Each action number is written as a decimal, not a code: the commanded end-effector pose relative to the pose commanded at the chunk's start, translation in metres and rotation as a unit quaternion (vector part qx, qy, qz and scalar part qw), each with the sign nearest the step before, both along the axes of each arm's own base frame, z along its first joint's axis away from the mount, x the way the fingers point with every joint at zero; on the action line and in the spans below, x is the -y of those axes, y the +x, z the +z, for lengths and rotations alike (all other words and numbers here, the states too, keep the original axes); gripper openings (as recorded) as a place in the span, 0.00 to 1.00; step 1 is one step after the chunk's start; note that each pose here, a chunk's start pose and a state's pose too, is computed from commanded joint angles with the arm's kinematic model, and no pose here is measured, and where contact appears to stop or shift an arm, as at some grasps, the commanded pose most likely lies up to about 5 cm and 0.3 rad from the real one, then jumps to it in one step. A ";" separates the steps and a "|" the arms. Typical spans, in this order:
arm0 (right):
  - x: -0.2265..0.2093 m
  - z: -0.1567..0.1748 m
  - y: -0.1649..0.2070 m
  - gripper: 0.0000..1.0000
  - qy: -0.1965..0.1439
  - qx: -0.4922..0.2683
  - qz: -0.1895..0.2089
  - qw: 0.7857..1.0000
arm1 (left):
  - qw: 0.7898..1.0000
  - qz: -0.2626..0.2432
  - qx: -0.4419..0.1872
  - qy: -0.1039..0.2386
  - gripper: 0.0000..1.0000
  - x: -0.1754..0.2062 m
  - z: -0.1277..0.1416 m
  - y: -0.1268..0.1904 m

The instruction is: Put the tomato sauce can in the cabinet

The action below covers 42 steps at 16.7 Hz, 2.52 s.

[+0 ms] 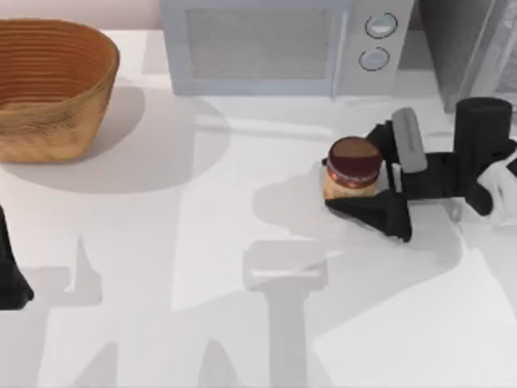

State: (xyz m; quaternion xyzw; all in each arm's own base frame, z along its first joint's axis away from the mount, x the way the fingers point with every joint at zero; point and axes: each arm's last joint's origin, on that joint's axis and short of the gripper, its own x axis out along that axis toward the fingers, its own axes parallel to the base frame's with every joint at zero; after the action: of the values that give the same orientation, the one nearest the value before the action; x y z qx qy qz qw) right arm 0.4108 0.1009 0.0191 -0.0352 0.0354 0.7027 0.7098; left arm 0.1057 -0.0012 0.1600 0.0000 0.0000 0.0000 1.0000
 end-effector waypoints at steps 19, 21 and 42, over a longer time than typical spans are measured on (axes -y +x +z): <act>0.001 0.037 0.008 0.00 0.000 0.009 -0.004 1.000 | 1.000 0.000 0.000 0.000 1.00 0.000 0.000 0.000; 0.001 0.066 0.010 0.00 0.001 0.006 -0.002 1.000 | 1.000 0.000 0.000 0.000 1.00 0.000 0.000 0.000; 0.044 0.221 -0.074 0.00 -0.043 -0.029 -0.186 0.981 | 1.000 0.000 0.000 0.000 1.00 0.000 0.000 0.000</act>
State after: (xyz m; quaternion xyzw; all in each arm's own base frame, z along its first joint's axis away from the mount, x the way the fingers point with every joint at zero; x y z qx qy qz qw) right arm 0.3367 0.0574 0.2405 -0.0381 0.0917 0.5570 0.8245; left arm 0.1057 -0.0012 0.1600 0.0000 0.0000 0.0000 1.0000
